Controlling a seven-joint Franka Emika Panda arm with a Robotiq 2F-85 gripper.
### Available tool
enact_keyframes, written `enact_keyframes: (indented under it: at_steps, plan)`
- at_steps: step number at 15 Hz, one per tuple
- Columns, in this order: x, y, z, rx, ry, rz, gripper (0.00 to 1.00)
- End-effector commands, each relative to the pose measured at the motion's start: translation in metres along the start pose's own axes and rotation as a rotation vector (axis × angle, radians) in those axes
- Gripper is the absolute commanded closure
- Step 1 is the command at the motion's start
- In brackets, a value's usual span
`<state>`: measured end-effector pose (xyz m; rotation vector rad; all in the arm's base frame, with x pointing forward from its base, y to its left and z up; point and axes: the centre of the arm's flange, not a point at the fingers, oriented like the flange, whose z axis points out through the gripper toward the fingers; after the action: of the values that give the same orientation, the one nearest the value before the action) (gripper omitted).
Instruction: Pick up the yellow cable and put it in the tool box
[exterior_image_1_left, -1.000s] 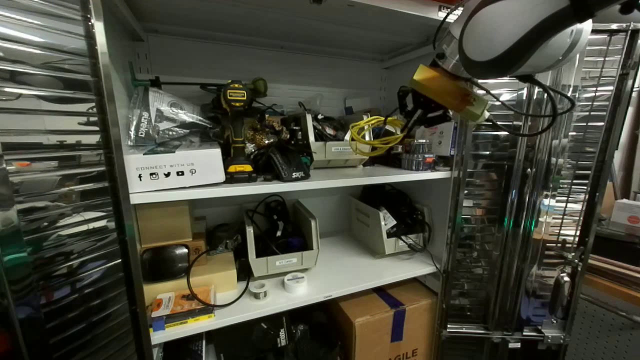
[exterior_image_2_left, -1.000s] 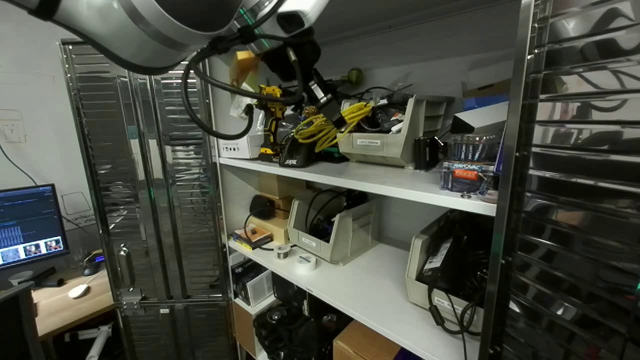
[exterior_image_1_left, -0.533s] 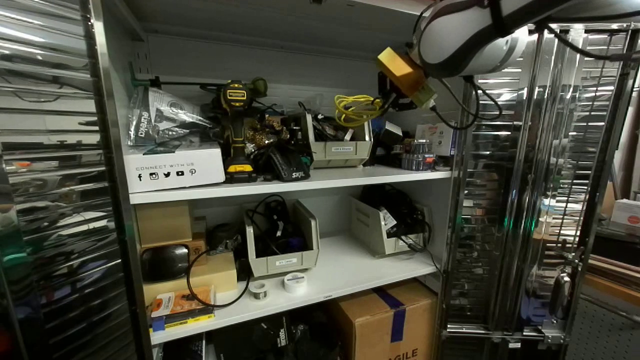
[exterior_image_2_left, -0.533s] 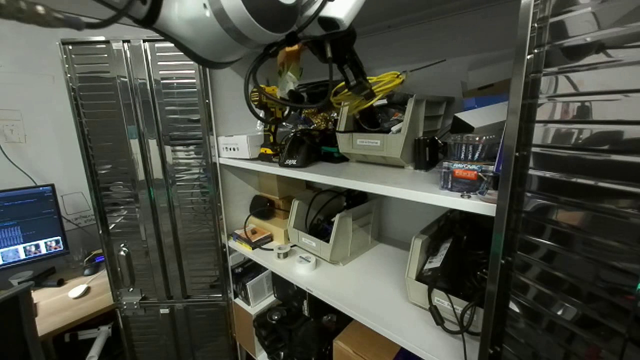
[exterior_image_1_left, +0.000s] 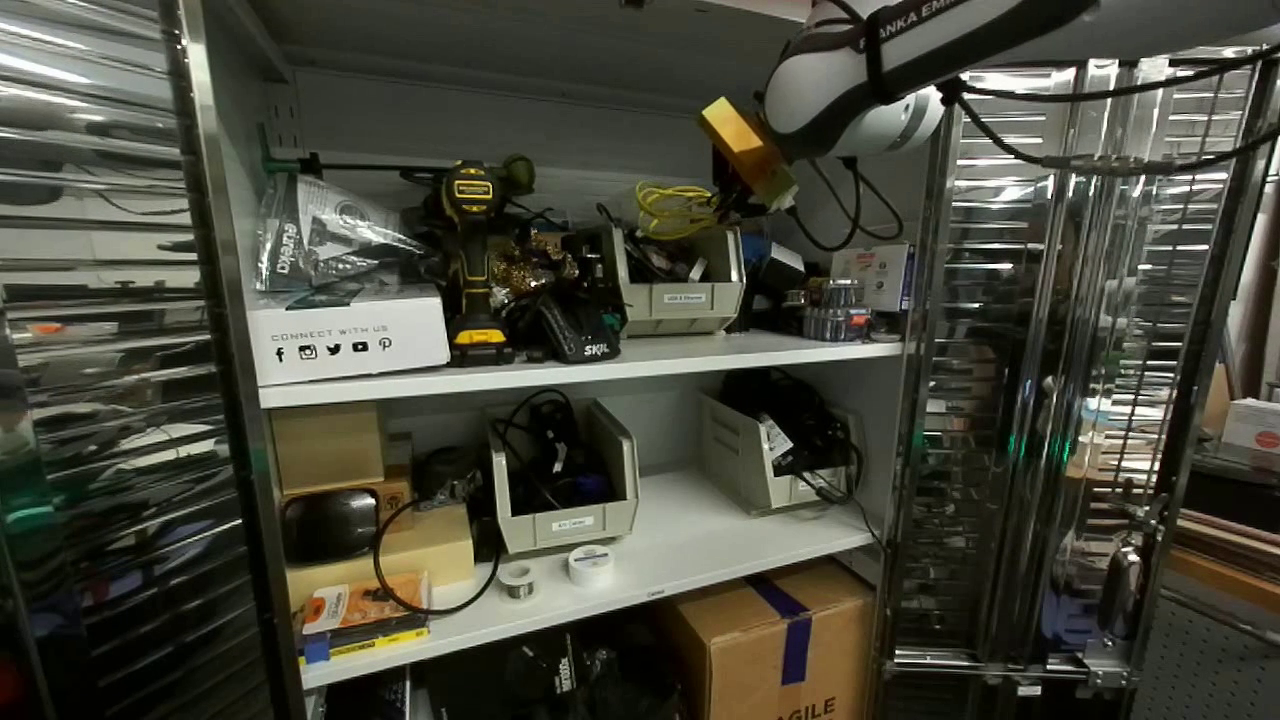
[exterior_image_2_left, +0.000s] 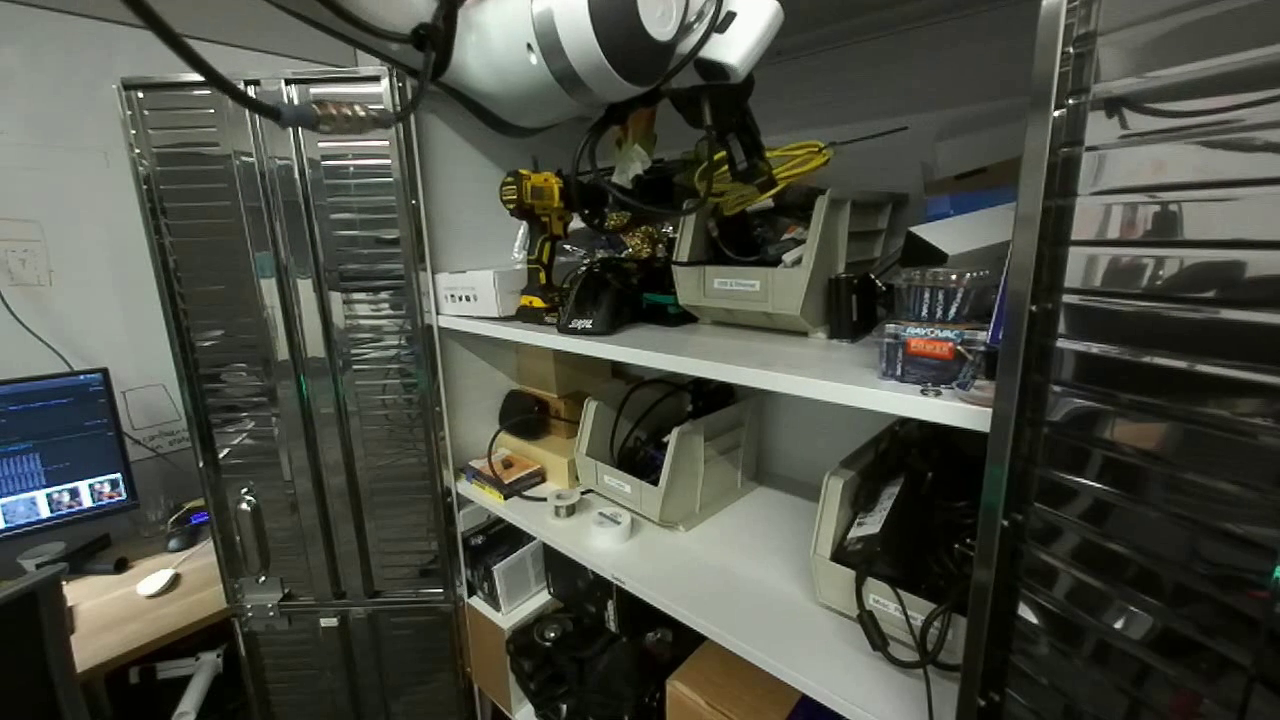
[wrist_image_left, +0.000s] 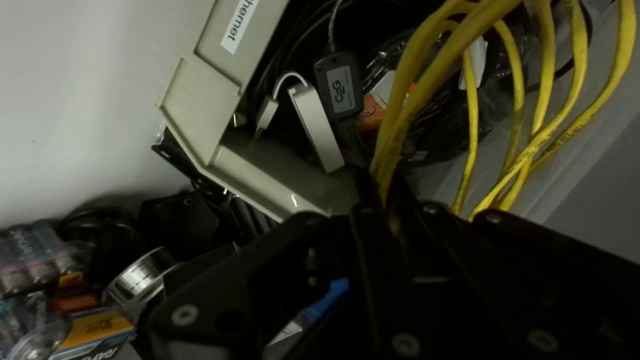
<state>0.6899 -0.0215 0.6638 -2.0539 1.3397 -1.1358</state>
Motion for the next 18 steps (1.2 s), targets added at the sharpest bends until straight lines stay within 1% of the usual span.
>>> enact_keyframes:
  at_steps: [1,3,5,6,7,9,10,11,12,15,16,18]
  plan:
    - [0.022,-0.057,0.047,-0.029,-0.008,0.006,0.97]
    - [0.020,-0.060,0.062,-0.078,-0.041,-0.014,0.97]
    - [0.018,-0.062,0.068,-0.119,-0.082,-0.045,0.97]
    - [0.018,-0.063,0.068,-0.127,-0.097,-0.051,0.66]
    - [0.019,-0.064,0.065,-0.138,-0.101,-0.054,0.64]
    - [0.021,-0.065,0.052,-0.131,-0.115,-0.069,0.51]
    - [0.020,-0.061,0.046,-0.119,-0.111,-0.082,0.42]
    - [0.020,-0.059,0.043,-0.114,-0.111,-0.093,0.35]
    - [0.018,-0.053,0.038,-0.118,-0.111,-0.107,0.26]
    - [0.012,-0.040,0.030,-0.125,-0.118,-0.148,0.05]
    - [0.010,-0.034,0.028,-0.122,-0.119,-0.163,0.00]
    - [0.004,-0.025,0.021,-0.123,-0.120,-0.200,0.00]
